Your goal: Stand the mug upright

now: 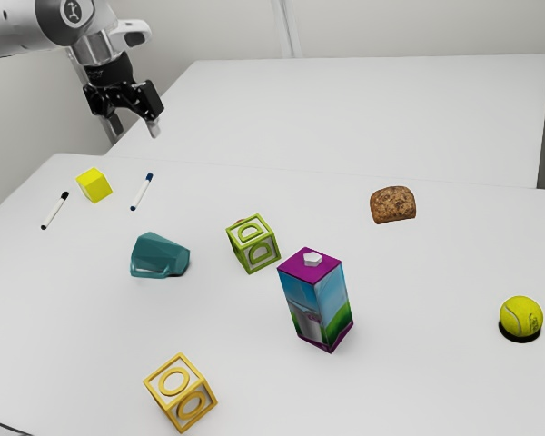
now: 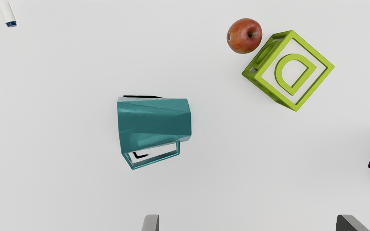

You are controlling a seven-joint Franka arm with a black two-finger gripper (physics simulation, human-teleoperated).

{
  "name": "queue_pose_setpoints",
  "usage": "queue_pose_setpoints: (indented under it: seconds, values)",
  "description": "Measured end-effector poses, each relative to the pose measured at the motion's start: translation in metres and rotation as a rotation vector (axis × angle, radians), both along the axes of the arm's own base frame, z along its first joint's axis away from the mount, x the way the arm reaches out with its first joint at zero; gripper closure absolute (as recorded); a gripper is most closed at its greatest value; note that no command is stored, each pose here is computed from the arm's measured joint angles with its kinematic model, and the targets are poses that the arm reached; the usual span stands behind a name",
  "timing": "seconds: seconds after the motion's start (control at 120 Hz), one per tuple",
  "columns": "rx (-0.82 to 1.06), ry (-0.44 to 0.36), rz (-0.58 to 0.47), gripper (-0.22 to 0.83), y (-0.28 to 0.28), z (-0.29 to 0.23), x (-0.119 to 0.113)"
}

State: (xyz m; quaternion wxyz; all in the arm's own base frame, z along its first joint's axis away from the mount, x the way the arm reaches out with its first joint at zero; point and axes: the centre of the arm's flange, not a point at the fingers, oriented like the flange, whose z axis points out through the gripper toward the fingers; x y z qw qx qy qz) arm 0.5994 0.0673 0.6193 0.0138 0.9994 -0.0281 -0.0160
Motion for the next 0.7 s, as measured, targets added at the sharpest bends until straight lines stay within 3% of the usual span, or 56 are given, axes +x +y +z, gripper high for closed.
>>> queue_pose_setpoints:
  seconds: [0.367, 0.7]
  values:
    - [-0.018, 0.017, -0.004, 0.0, 0.003, -0.012, -0.003]
    - [-0.399, 0.034, 0.199, 0.0, 0.133, -0.067, -0.066]
